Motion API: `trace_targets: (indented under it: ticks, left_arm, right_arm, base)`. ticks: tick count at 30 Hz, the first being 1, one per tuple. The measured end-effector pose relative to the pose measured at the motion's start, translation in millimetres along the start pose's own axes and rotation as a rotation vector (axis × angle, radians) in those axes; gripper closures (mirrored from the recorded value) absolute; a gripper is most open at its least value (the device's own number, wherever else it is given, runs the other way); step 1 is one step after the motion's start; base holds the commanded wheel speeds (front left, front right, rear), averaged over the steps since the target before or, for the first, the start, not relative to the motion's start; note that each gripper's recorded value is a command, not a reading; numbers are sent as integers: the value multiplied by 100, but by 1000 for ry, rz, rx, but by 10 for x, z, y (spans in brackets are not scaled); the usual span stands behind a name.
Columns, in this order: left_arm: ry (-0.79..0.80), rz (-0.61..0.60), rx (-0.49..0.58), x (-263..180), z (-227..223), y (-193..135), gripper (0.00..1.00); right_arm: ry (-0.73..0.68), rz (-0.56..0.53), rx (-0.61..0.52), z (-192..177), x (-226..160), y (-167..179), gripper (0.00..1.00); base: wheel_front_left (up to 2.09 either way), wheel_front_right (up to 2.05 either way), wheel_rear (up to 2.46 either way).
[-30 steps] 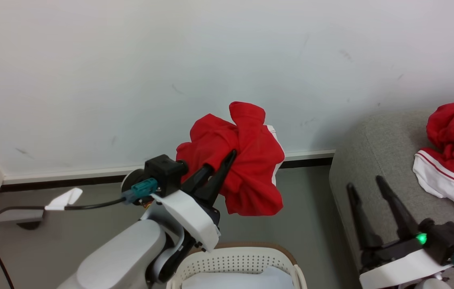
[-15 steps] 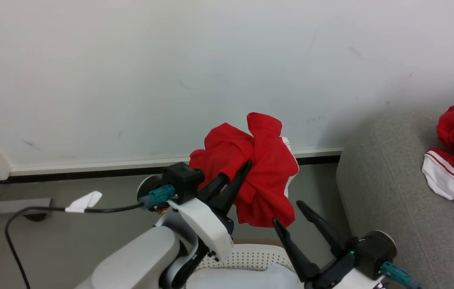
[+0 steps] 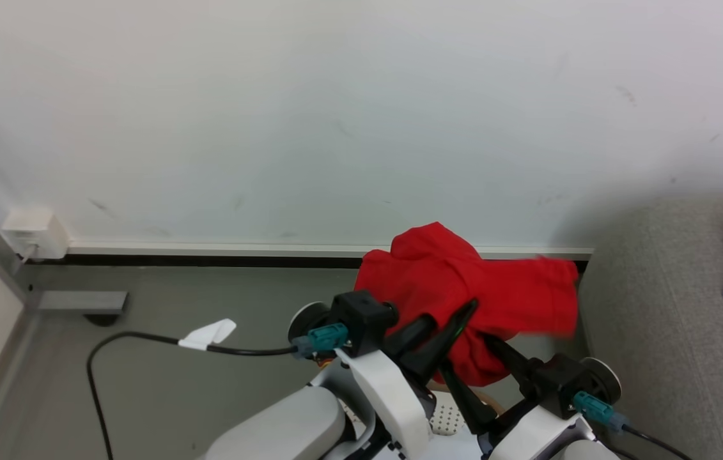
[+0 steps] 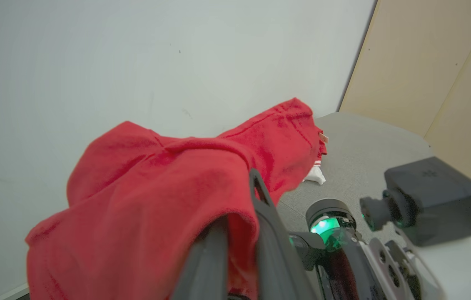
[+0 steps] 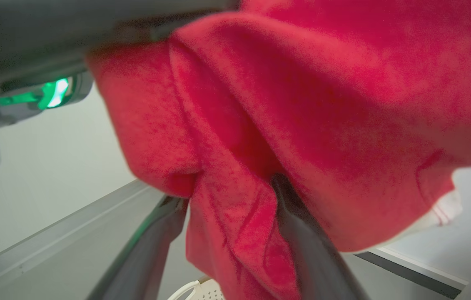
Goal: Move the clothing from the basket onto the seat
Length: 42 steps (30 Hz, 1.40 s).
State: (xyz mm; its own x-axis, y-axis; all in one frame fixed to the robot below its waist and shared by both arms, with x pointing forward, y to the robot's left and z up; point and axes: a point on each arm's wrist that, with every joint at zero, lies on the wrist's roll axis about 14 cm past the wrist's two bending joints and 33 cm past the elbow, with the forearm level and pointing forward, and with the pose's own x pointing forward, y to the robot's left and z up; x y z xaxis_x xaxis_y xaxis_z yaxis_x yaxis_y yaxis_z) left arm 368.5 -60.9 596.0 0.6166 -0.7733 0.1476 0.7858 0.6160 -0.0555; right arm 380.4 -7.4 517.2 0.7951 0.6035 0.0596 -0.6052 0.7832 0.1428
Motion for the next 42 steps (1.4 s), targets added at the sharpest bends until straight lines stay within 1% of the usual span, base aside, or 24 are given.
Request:
trace_targets:
  ticks: [7, 8, 9, 10, 11, 22, 27, 29, 30, 31, 32, 33, 42]
  left_arm:
    - [30, -1, -14, -73, -78, -55, 100]
    - [33, 0, -15, -81, -88, -53, 100]
    - [35, 3, -16, -86, -94, -47, 100]
    - [36, 5, -17, -89, -96, -42, 100]
    - [37, 7, -17, -91, -100, -37, 100]
    - [60, 35, -31, -93, -182, 58, 100]
    - [78, 49, -35, -112, -269, 98, 100]
    - [88, 54, -21, -117, -305, 110, 100]
    - [88, 53, -18, -112, -314, 105, 91]
    - [87, 50, -24, -104, -320, 89, 62]
    - [85, 46, -30, -97, -334, 65, 22]
    - [87, 42, -33, -91, -352, 45, 0]
    - [65, -16, -46, 40, -346, -121, 0]
  right_arm:
    - [-10, 10, -6, 34, 117, 38, 0]
    - [-13, 11, -3, 43, 127, 46, 2]
    - [-17, 11, -2, 53, 134, 46, 27]
    - [-21, 9, -1, 66, 139, 41, 76]
    - [-25, 8, 0, 78, 142, 38, 100]
    - [-43, -21, 16, 117, 82, -39, 100]
    - [-73, -76, 62, 175, 4, -183, 100]
    - [-75, -97, 69, 169, -47, -237, 100]
    - [-78, -107, 76, 167, -72, -260, 100]
    - [-81, -117, 79, 169, -93, -285, 100]
    - [-86, -128, 81, 182, -112, -316, 100]
    - [-90, -138, 82, 192, -133, -346, 100]
    - [-139, -239, 58, 349, -357, -672, 100]
  base:
    - [0, 0, 0]
    - [0, 0, 0]
    - [0, 0, 0]
    - [0, 0, 0]
    - [0, 0, 0]
    - [0, 0, 0]
    - [0, 0, 0]
    - [0, 0, 0]
    - [0, 0, 0]
    - [0, 0, 0]
    - [0, 0, 0]
    - [0, 0, 0]
    - [0, 0, 0]
